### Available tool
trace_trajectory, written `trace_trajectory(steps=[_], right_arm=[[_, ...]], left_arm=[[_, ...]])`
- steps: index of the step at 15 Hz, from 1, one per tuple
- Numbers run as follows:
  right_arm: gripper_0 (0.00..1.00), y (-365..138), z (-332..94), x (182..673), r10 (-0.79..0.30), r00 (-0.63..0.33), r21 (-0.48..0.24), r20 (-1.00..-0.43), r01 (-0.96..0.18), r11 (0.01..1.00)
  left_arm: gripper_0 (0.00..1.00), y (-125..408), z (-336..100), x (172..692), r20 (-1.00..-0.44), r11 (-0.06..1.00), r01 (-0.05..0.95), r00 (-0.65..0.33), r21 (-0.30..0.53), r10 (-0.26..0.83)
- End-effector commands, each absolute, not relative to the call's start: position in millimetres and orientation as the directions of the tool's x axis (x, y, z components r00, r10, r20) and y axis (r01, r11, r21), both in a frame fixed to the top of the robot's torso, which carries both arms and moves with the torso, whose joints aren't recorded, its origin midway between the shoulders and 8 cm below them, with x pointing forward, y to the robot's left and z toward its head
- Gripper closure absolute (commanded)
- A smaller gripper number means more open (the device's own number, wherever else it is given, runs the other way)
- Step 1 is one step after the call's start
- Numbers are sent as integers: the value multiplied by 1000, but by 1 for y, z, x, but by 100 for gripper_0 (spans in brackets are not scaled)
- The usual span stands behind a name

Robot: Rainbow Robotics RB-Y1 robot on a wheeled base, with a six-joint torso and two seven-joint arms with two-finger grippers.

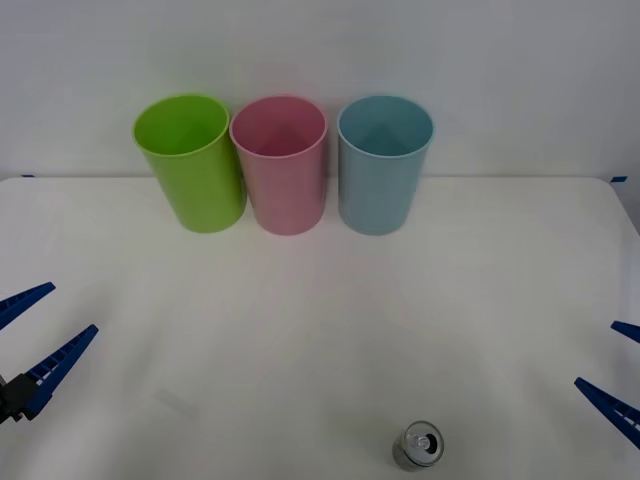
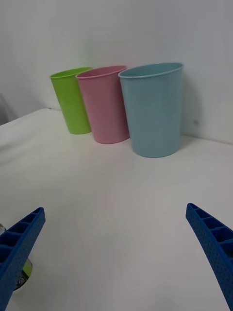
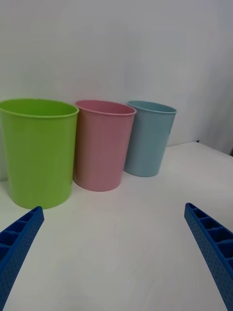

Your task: Grasp the object on the table and drop it into the matching bin: aluminum can to the light blue bin, PET bottle to the pink bin.

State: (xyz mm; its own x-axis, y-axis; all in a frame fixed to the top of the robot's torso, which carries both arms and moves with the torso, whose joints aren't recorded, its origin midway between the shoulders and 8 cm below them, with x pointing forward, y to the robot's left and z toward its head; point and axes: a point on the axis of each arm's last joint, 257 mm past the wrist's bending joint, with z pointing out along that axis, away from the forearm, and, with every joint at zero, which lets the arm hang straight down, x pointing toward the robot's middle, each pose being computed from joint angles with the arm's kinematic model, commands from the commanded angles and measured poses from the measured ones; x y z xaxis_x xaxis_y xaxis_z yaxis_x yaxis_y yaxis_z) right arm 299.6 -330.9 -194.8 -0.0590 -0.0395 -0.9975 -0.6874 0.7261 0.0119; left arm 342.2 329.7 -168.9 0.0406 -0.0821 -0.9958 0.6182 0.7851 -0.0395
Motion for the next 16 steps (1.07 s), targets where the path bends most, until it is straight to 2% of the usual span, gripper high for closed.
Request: trace_trajectory(steps=[1, 9, 11, 13, 16], right_arm=[[0, -330, -204, 283, -70, -83, 10, -994, -711, 703], [0, -326, -241, 248, -150, -115, 8, -982, -819, 573], [0, -330, -252, 251, -168, -116, 0, -979, -824, 567], [0, -331, -259, 253, -223, -49, -84, -974, -831, 550], [0, -318, -272, 249, -273, 6, -145, -962, -857, 495]], left_arm=[[0, 330, -169, 342, -996, 785, 618, 41, -39, -82], [0, 330, -169, 342, -996, 785, 618, 41, -39, -82], [0, 330, -169, 342, -996, 785, 618, 41, -39, -82], [0, 330, -169, 342, -996, 785, 618, 41, -39, -82], [0, 330, -169, 342, -996, 785, 618, 41, -39, -82]])
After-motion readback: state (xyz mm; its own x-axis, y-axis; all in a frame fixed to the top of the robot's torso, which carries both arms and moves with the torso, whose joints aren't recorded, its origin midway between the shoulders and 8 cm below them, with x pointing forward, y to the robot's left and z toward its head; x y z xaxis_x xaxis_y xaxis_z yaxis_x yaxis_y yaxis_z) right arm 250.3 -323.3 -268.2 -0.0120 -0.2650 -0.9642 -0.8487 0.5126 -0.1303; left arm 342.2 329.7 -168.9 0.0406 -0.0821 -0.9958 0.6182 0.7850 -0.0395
